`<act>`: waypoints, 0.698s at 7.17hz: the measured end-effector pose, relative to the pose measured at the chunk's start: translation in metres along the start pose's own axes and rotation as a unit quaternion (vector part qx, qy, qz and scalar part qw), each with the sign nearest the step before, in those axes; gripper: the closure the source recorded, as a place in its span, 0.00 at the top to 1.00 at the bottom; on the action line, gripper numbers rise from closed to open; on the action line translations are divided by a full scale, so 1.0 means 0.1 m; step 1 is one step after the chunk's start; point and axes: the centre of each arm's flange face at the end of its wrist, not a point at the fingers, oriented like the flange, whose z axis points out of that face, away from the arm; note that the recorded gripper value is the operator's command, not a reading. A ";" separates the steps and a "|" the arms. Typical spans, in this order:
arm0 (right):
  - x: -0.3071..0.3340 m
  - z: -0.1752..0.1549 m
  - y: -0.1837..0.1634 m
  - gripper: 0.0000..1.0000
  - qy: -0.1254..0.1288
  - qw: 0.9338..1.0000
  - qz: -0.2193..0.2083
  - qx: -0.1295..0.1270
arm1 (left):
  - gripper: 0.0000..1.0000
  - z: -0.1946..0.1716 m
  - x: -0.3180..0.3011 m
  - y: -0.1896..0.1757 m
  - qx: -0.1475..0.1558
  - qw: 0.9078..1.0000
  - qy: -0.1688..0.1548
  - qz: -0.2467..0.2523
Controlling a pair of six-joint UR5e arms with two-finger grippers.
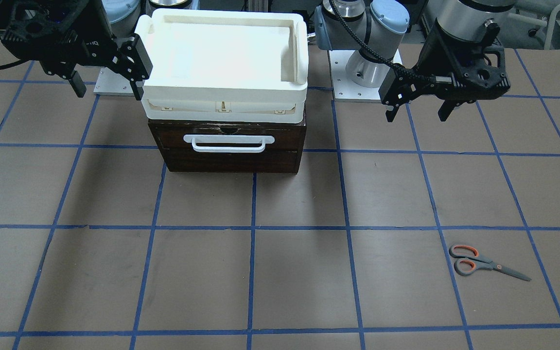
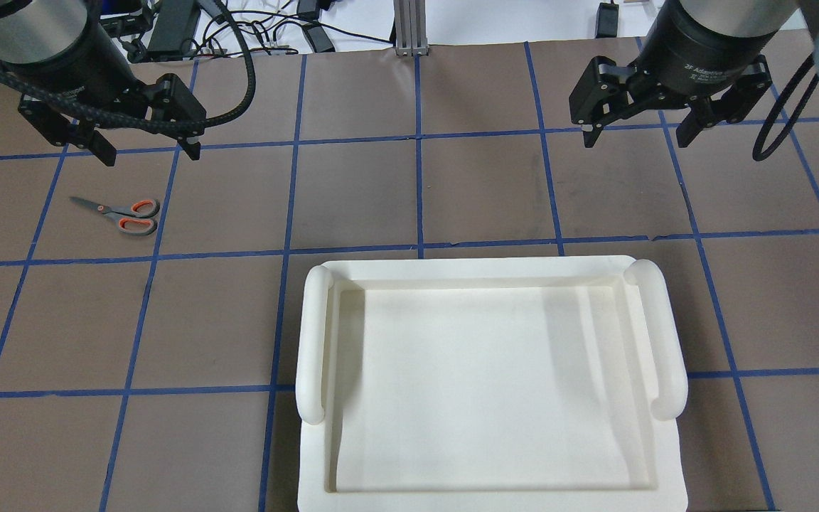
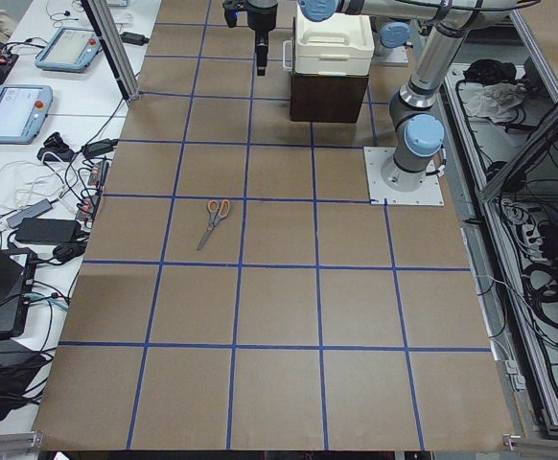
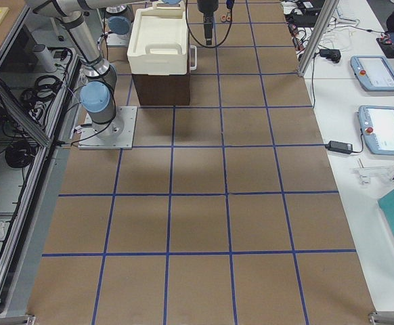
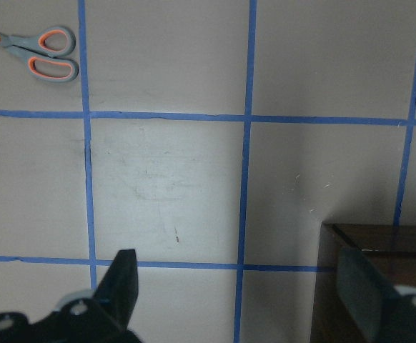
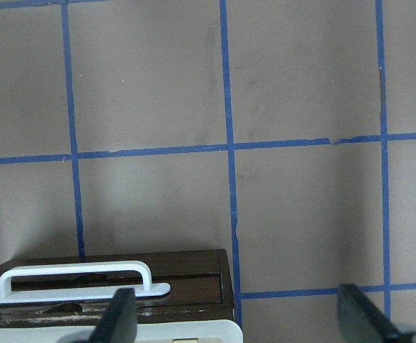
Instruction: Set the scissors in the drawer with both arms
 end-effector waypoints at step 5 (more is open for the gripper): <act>-0.12 0.21 -0.11 1.00 -0.037 0.999 -0.021 -0.026 | 1.00 0.03 -0.10 -0.06 0.001 1.000 0.001 0.024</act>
